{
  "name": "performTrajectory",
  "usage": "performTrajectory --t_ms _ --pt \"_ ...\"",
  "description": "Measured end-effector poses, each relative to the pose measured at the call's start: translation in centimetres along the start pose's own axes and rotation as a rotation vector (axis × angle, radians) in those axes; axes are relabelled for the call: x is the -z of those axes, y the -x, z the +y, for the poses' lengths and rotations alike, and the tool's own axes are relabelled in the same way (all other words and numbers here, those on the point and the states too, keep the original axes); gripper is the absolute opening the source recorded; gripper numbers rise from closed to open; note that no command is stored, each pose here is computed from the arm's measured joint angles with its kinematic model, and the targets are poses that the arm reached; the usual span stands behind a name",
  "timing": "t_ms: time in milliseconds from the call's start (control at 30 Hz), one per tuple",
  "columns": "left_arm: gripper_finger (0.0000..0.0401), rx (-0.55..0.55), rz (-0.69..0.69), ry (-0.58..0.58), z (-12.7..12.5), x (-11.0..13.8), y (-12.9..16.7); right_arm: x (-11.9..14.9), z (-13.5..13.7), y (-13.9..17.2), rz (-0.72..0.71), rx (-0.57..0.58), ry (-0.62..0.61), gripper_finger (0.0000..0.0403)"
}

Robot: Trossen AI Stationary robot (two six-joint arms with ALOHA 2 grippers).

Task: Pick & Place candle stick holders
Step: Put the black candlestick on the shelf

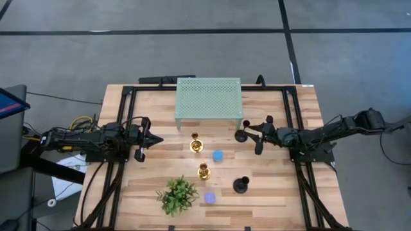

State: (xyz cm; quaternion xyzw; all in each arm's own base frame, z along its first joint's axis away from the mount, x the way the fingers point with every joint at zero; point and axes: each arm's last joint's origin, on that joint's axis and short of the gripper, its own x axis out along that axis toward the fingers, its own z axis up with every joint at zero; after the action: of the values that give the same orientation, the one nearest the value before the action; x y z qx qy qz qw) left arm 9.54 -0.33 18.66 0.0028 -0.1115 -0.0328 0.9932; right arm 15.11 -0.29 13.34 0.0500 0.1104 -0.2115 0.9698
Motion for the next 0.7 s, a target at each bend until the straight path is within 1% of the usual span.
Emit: performTrajectory --t_ms 133,367,467,567,700 --pt "0.0012 0.000 0.000 0.000 0.0 0.0 0.0 0.0 0.2 -0.6 0.016 0.031 0.011 0.0138" --pt "0.0012 0.000 0.000 0.000 0.0 0.0 0.0 -0.7 0.6 -2.2 0.049 0.064 0.022 0.0135" --pt "0.0012 0.000 0.000 0.000 0.0 0.0 0.0 -0.8 0.7 -2.8 0.066 0.072 0.028 0.0127" --pt "0.0012 0.000 0.000 0.000 0.0 0.0 0.0 -0.7 0.9 -3.2 0.086 0.076 0.038 0.0105" --pt "0.0012 0.000 0.000 0.000 0.0 0.0 0.0 -0.4 1.0 -3.3 0.102 0.077 0.046 0.0051"
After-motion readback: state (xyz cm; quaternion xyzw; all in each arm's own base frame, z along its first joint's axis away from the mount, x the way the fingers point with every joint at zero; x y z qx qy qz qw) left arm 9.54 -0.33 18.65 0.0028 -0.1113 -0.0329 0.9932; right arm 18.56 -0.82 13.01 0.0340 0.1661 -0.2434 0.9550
